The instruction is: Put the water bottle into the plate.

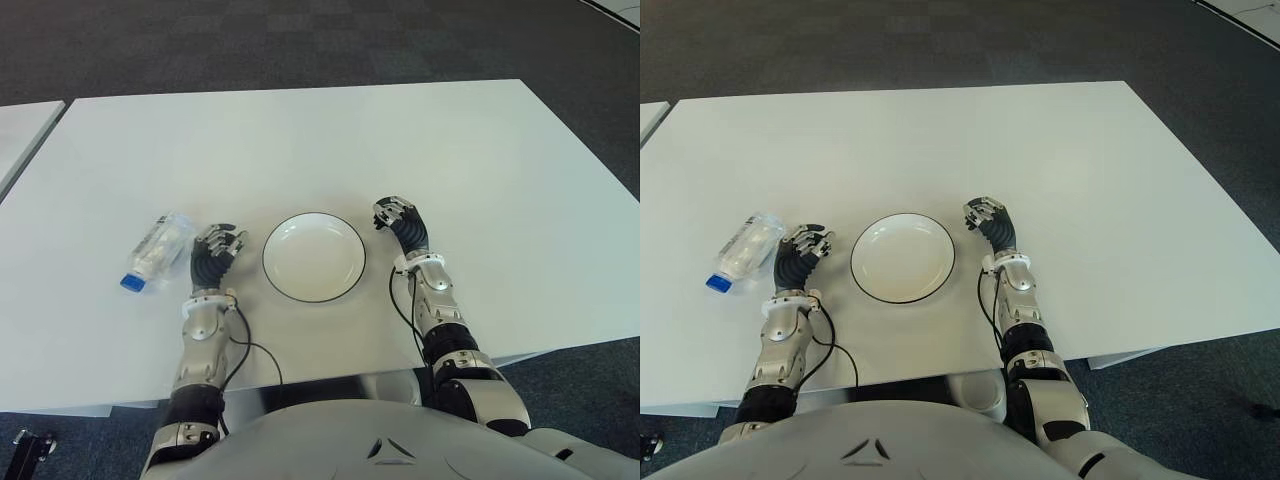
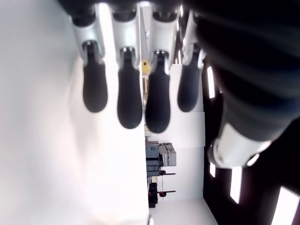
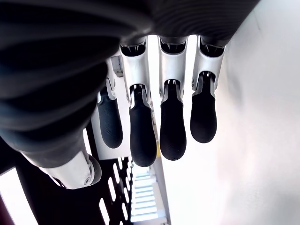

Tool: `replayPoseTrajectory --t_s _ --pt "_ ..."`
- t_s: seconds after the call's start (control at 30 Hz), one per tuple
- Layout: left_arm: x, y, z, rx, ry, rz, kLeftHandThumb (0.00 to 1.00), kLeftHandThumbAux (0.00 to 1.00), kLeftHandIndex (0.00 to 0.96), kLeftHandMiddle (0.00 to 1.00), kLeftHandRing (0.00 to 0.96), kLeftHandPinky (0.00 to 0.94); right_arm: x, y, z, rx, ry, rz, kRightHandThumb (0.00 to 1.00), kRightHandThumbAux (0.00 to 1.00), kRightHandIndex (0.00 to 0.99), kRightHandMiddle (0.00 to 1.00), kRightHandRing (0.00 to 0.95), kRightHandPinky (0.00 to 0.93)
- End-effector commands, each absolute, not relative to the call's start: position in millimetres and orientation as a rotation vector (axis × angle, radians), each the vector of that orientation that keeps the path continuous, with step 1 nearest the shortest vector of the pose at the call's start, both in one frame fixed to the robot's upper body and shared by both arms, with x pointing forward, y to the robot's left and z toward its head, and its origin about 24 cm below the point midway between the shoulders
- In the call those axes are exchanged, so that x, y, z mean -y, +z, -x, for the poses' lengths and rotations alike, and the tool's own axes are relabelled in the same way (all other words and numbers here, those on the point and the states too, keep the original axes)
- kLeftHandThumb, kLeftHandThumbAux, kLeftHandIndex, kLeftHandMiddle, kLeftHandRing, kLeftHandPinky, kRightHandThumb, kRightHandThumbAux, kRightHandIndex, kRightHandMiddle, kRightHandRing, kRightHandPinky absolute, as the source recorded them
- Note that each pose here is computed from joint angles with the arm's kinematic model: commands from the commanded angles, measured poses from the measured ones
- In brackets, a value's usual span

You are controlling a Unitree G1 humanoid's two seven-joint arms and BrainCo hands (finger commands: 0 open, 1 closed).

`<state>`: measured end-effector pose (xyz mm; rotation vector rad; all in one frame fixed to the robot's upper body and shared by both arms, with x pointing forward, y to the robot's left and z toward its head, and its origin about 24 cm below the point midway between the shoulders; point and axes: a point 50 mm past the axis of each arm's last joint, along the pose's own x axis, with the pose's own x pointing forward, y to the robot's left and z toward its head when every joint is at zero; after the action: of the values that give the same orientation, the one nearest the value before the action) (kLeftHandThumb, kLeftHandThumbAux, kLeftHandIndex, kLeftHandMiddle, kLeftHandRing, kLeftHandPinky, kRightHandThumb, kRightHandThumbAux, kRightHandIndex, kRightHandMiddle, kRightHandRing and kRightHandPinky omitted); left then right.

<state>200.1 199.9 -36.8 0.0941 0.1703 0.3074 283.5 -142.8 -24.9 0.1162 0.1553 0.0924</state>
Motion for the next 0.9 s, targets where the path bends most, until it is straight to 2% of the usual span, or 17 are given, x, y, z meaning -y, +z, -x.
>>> replayPoseTrajectory --t_s 0.03,0.13,0.3,0.43,0.47,0.57,0.63,0.67,0.73,0.83,0.9 --pt "-197.5 -48.5 -186.2 -0.24 0.311 -0.208 0.707 0.715 0.432 0.597 0.59 0.581 144.4 -60.7 -256.1 -0.35 0.071 -0.14 0.705 0.727 0.436 0.636 0.608 0.599" --pt "-200.6 -36.0 -186.2 -0.158 0.322 -0.431 0.708 0.717 0.432 0.618 0.622 0.627 144.3 -60.8 -256.1 -0.35 0.072 -0.14 0.705 0.727 0.436 0.641 0.613 0.602" --pt "-202.1 -26.1 -186.7 -0.087 0.401 -0.712 0.709 0.718 0.431 0.643 0.647 0.644 144.3 -60.6 -256.1 -0.351 0.072 -0.142 0.705 0.728 0.436 0.646 0.618 0.606" --pt "-203.4 -20.0 -189.4 -0.052 0.482 -0.93 0.71 0.718 0.43 0.589 0.583 0.561 144.1 -60.5 -256.3 -0.352 0.07 -0.143 0.705 0.728 0.436 0.642 0.614 0.595" --pt "-203.5 -18.8 -189.8 -0.053 0.497 -0.954 0.709 0.718 0.428 0.523 0.52 0.511 144.0 -60.5 -256.4 -0.352 0.069 -0.143 0.705 0.728 0.436 0.642 0.614 0.597" --pt "-203.2 -14.4 -190.3 -0.022 0.56 -1.025 0.707 0.718 0.422 0.409 0.409 0.422 143.8 -60.3 -256.4 -0.35 0.066 -0.145 0.705 0.728 0.436 0.642 0.615 0.6" --pt "-202.8 -12.3 -190.4 0.001 0.591 -1.06 0.703 0.719 0.412 0.252 0.253 0.293 143.8 -60.2 -256.4 -0.348 0.065 -0.146 0.705 0.727 0.436 0.643 0.616 0.599" --pt "-203.2 -11.2 -190.5 0.02 0.612 -1.09 0.702 0.719 0.41 0.231 0.232 0.275 143.7 -60.1 -256.4 -0.347 0.063 -0.149 0.705 0.727 0.436 0.643 0.616 0.599" --pt "-204.1 -10.5 -190.5 0.045 0.653 -1.144 0.62 0.722 0.201 0.096 0.095 0.121 143.7 -59.8 -256.5 -0.344 0.06 -0.154 0.706 0.727 0.436 0.641 0.614 0.596" --pt "-206.5 -13.2 -190.1 0.04 0.719 -1.237 0.605 0.661 0.078 0.031 0.031 0.039 143.9 -59.8 -256.9 -0.344 0.053 -0.159 0.706 0.727 0.436 0.637 0.609 0.59" --pt "-207.2 -14.0 -190.3 0.022 0.751 -1.28 0.615 0.602 0.039 0.016 0.015 0.02 143.9 -59.9 -257.3 -0.345 0.047 -0.16 0.706 0.727 0.436 0.633 0.605 0.587"
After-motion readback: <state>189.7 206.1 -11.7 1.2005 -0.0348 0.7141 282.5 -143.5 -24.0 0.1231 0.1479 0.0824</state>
